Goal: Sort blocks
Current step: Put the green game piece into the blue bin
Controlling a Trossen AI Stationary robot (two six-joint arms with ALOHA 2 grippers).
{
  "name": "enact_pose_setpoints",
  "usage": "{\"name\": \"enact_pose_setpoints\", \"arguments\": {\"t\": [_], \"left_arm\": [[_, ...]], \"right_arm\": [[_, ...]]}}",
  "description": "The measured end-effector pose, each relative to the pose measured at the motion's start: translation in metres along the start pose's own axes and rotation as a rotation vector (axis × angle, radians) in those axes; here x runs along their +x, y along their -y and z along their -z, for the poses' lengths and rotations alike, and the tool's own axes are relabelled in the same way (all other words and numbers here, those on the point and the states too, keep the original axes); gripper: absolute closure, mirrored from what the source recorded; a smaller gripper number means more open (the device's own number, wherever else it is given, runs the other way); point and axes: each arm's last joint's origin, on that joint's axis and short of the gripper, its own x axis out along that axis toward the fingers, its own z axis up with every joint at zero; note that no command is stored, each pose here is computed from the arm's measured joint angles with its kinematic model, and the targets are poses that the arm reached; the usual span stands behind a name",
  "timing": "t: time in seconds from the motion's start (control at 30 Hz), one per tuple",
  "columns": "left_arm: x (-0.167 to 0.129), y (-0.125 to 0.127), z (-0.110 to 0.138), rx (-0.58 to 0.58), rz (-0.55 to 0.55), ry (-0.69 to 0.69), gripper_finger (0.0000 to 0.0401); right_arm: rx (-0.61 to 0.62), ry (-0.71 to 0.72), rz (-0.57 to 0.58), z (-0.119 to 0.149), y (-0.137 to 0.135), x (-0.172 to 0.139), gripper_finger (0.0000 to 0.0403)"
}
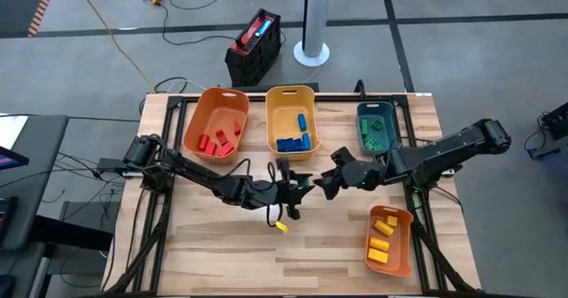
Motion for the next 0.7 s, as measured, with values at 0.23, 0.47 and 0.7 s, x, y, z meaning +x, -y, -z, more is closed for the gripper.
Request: {"name": "enact_pose_setpoints", "arguments": {"t": [0.23, 0.47, 0.7], "left_arm": [[-0.002, 0.003, -0.006, -0.004, 0.002, 0.013, 0.0260], [-0.001, 0.000, -0.013, -0.037, -0.005, 0.034, 0.0260], [0.000, -0.003, -0.024, -0.057, -0.010, 0.062, 0.0260]], "right_arm": [[0.018, 0.014, -0.052, -0.003, -0.003, -0.013, 0.0158], [0.016, 0.055, -0.124, -0.005, -0.012, -0.005, 0.0159], [0.024, 0.080, -0.167, -0.004, -0.019, 0.004, 0.0159]]}}
